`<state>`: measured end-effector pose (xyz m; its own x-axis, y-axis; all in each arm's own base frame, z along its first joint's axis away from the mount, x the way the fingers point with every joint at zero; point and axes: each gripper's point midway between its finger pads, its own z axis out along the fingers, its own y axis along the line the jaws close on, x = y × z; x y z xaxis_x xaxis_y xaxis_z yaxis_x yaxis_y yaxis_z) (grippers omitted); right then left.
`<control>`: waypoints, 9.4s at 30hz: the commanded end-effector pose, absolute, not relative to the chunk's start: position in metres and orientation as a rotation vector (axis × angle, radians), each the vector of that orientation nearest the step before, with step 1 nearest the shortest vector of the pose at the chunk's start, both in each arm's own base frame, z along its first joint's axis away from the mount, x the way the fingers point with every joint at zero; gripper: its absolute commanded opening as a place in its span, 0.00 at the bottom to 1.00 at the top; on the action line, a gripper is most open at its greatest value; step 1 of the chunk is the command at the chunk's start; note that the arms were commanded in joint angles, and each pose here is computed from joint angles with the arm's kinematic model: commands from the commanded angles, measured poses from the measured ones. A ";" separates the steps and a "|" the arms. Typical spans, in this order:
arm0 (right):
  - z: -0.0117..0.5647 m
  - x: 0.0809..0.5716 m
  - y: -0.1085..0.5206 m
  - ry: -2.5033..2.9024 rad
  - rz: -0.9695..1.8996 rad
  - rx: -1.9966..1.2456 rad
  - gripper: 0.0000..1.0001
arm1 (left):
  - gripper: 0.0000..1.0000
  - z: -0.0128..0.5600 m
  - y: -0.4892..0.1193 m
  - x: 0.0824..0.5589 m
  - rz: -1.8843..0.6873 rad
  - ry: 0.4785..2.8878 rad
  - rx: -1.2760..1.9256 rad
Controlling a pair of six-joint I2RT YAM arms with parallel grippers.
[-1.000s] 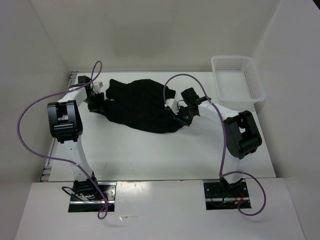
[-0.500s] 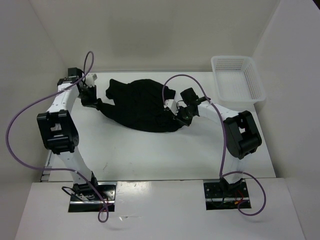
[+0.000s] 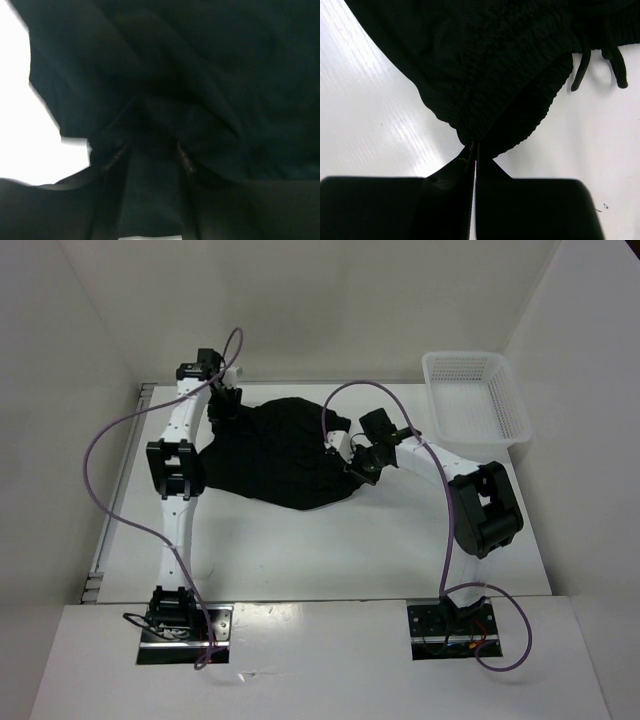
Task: Fold and stack the shorts
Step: Flatten the shorts out, then fold the shorts
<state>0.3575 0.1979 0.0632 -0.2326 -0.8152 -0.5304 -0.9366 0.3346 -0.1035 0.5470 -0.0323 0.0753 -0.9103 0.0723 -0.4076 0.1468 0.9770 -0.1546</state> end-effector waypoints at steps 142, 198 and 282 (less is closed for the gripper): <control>0.072 0.461 0.185 2.405 0.527 -0.546 0.64 | 0.66 0.023 -0.053 0.495 -0.421 2.712 0.190; 0.061 0.437 0.227 2.252 0.193 -1.097 0.00 | 0.72 0.030 -0.022 0.473 -0.062 2.829 0.167; 0.064 0.426 0.244 2.108 0.057 -1.317 0.00 | 0.25 0.056 0.050 0.500 -0.219 2.653 -0.059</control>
<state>0.4313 0.2330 0.0493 -0.3321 -0.7885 -0.5176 -0.8042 0.5235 -0.2816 0.4901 0.0514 0.0272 -0.9218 -0.0843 -0.3783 -0.0282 0.9880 -0.1516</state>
